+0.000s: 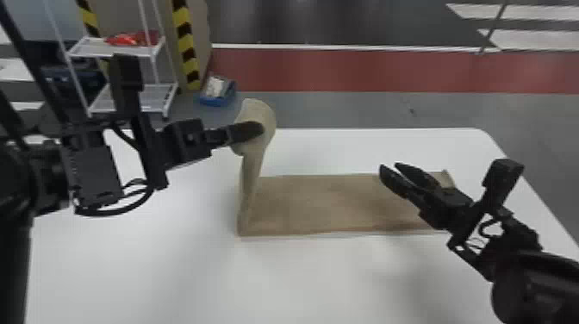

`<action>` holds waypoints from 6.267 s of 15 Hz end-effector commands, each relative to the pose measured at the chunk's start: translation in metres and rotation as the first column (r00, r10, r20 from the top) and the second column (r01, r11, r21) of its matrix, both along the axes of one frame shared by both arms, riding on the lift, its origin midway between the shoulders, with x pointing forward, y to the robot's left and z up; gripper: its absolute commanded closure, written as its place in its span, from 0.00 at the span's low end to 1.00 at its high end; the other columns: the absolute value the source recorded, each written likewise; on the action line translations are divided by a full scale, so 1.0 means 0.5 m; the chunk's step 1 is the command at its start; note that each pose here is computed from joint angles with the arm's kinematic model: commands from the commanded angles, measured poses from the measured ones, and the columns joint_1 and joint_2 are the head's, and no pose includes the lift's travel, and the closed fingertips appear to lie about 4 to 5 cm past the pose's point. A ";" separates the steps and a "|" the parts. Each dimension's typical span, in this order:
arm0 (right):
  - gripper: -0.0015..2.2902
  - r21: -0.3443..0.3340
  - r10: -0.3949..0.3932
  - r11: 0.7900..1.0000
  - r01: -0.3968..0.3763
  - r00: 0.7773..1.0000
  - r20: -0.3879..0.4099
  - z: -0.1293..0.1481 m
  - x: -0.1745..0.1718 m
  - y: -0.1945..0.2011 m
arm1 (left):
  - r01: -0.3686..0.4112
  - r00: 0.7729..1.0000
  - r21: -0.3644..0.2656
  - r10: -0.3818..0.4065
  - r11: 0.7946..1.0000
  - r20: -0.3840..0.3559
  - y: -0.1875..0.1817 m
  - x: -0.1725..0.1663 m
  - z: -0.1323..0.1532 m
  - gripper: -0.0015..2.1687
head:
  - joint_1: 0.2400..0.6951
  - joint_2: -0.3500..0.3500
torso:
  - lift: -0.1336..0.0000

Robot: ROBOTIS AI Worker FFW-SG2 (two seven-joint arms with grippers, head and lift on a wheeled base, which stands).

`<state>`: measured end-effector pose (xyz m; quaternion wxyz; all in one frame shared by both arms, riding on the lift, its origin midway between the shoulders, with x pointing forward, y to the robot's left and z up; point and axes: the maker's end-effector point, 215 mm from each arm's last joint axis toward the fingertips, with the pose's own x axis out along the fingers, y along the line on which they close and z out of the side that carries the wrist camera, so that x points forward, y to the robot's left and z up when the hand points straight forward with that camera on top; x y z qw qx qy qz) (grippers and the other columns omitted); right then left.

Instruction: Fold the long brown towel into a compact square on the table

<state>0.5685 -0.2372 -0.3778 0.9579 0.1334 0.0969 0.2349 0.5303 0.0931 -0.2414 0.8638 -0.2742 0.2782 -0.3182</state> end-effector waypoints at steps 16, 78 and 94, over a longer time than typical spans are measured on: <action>0.03 0.008 -0.278 0.961 0.278 0.960 0.021 -0.021 -0.116 -0.399 | -0.137 0.989 0.095 0.130 0.986 0.069 -0.306 0.002 -0.214 0.65 | 1.00 0.00 | 0.04; 0.66 -0.173 -0.216 0.969 0.174 0.940 -0.265 -0.107 -0.229 -0.037 | -0.295 0.939 0.302 0.215 0.907 0.270 0.043 0.045 -0.268 0.04 | 1.00 0.29 | 0.04; 0.17 -0.215 -0.281 0.951 0.221 0.908 -0.311 -0.151 -0.217 -0.072 | -0.283 0.944 0.291 0.212 0.914 0.254 0.047 0.040 -0.277 0.04 | 1.00 0.25 | 0.04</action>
